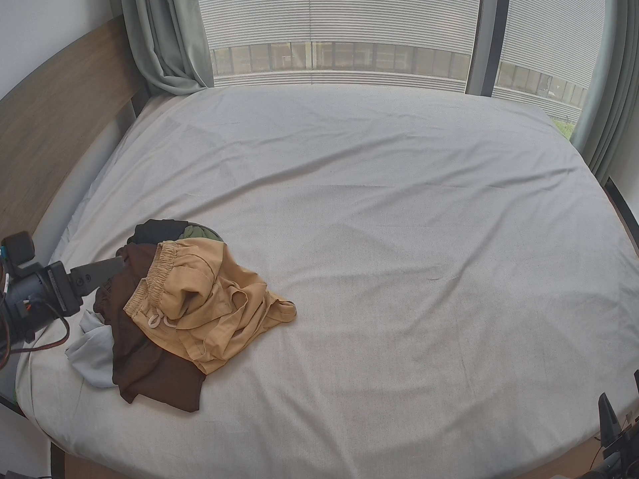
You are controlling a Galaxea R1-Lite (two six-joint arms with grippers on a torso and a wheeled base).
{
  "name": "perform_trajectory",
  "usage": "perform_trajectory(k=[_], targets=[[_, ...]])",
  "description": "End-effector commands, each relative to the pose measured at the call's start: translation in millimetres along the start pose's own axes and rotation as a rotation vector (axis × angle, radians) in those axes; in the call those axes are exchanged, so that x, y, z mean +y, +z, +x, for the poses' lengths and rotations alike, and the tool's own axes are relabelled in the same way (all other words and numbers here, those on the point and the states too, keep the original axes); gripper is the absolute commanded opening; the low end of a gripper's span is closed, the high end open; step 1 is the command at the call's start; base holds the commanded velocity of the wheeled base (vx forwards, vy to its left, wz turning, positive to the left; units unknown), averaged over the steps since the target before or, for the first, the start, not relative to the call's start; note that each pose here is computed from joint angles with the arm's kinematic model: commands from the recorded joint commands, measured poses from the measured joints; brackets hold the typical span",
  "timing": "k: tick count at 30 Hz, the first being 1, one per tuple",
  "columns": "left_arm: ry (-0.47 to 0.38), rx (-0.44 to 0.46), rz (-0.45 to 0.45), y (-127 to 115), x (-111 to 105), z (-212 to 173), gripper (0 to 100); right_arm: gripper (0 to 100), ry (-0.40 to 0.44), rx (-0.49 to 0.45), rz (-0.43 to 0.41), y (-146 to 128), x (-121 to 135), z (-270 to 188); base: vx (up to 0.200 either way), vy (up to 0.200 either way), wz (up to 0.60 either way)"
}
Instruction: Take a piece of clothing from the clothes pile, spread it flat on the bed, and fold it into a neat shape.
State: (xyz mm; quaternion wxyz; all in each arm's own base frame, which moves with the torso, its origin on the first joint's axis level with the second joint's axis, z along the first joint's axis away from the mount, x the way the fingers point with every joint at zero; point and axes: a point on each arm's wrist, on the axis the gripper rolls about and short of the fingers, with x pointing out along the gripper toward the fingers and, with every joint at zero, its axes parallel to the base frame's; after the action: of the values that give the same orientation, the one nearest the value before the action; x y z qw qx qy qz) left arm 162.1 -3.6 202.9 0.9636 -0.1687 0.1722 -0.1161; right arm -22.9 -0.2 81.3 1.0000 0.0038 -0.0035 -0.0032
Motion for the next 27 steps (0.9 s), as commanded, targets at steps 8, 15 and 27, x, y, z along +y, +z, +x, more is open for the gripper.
perform_trajectory(k=[8,15,27], targets=[[0.014,0.105,-0.054,13,24,52,100,100,0.000,0.004,0.000,-5,0,0,0.000,0.000,0.00],[0.024,0.143,-0.062,17,33,78,100,100,0.000,0.004,0.002,-5,0,0,0.000,0.000,0.00],[-0.023,0.198,-0.082,25,49,126,100,100,-0.001,0.004,0.002,-5,0,0,0.000,0.000,0.00]])
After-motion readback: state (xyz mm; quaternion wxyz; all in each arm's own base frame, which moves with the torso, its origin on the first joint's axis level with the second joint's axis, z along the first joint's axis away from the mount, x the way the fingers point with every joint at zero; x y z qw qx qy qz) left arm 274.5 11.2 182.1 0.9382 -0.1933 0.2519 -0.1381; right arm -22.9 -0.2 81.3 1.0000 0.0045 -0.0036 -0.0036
